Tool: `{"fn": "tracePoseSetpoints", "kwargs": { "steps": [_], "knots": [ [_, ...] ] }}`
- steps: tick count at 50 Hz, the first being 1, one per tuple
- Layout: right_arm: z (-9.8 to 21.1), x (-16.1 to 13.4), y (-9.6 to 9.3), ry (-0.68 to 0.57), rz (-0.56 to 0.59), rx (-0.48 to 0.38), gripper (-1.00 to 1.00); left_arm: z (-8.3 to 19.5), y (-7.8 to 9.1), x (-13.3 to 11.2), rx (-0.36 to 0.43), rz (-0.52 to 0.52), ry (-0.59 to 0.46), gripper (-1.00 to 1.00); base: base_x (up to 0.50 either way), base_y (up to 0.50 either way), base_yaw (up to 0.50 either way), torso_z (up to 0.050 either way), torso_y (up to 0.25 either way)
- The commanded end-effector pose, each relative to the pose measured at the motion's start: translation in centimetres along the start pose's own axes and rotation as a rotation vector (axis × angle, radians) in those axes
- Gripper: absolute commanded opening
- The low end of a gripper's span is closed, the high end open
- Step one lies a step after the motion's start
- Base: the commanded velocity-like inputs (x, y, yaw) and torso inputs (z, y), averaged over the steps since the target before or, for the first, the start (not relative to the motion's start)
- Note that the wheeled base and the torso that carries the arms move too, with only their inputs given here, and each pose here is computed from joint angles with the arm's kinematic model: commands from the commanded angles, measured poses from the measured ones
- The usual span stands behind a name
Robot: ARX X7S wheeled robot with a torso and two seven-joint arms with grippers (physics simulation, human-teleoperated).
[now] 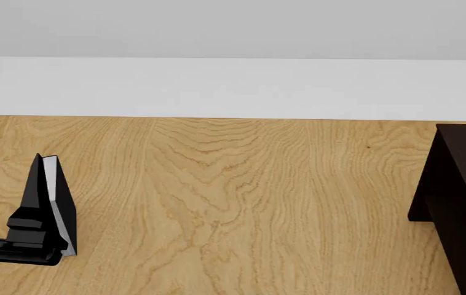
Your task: Pick up the book on the right and place it on the cabinet shelf.
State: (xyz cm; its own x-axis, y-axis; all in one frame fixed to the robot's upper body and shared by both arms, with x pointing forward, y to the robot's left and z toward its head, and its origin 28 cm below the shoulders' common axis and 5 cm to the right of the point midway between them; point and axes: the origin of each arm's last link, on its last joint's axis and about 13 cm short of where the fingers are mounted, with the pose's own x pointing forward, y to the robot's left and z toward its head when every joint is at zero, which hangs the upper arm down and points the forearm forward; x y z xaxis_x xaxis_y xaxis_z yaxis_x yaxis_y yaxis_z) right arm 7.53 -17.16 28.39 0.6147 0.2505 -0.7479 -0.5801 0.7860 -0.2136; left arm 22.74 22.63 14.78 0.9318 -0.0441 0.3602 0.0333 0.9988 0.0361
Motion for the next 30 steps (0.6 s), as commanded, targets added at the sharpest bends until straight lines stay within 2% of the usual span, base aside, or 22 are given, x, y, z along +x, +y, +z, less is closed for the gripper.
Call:
{"fn": "tracePoseSetpoints", "kwargs": {
  "steps": [1, 30],
  "knots": [
    [-1.0, 0.6, 0.8, 0.040, 0.056, -0.004, 1.00, 0.1, 0.0, 0.0, -0.001, -0.001, -0.001, 1.00, 0.00, 0.00, 0.00, 0.000, 0.000],
    [-2.3, 1.1, 2.2, 0.104, 0.109, -0.033, 1.00, 0.1, 0.1, -0.1, -0.001, -0.005, -0.004, 1.00, 0.00, 0.00, 0.00, 0.000, 0.000]
  ]
}}
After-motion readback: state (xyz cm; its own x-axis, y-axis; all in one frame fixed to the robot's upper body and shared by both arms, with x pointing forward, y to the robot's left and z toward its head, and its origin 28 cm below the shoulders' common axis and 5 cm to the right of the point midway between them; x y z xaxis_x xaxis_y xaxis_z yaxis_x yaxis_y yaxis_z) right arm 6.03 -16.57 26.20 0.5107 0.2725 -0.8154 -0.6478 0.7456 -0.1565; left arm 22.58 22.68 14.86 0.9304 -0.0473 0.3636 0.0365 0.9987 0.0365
